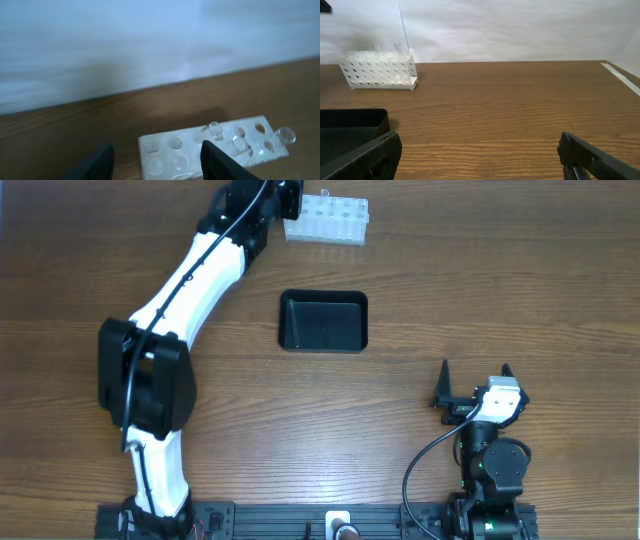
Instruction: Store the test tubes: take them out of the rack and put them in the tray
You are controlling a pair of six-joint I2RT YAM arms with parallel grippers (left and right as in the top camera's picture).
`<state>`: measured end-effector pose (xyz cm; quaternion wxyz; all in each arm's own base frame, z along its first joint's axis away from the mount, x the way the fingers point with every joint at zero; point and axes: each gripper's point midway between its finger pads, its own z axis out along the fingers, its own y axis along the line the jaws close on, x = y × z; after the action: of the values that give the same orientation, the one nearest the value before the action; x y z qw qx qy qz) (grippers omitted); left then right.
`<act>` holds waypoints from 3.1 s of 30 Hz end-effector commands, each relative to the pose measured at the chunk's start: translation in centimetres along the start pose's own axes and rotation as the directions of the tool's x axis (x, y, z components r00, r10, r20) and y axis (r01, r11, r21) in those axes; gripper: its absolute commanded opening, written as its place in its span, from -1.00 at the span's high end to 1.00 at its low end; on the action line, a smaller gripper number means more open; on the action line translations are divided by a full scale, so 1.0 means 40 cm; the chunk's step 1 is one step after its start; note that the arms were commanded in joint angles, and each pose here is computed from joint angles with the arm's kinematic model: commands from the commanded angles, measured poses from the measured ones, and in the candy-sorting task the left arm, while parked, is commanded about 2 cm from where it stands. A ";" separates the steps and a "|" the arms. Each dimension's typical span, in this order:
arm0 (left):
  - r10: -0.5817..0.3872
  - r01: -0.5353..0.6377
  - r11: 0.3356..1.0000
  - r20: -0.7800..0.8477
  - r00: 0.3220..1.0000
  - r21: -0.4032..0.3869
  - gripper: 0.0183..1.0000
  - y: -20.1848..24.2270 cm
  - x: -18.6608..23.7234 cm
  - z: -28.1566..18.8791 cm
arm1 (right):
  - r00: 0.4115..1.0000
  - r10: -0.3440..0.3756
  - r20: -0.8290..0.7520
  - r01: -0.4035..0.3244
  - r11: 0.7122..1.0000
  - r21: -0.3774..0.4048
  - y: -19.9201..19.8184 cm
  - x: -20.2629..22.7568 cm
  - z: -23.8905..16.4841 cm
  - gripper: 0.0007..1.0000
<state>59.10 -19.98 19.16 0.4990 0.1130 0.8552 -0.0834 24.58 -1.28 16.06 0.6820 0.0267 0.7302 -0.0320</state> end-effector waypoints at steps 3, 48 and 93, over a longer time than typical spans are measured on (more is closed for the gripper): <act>0.096 -0.093 0.980 -0.010 0.995 0.175 -0.09 -0.058 0.073 0.079 | 1.000 0.003 -0.002 -0.003 1.000 0.000 -0.001 0.007 0.001 -0.98; 0.129 -0.148 0.968 0.102 0.986 0.204 -0.11 -0.112 0.099 0.207 | 1.000 0.003 -0.002 -0.003 1.000 0.000 -0.001 0.007 0.001 -0.98; 0.135 -0.161 0.963 0.132 0.982 0.214 0.76 -0.145 0.091 0.213 | 1.000 0.003 -0.002 -0.003 1.000 0.000 -0.001 0.007 0.001 -0.98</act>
<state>62.50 -27.03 11.94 0.5322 0.2205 0.8041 -0.1468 24.58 -1.27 16.06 0.6820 0.0265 0.7302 -0.0319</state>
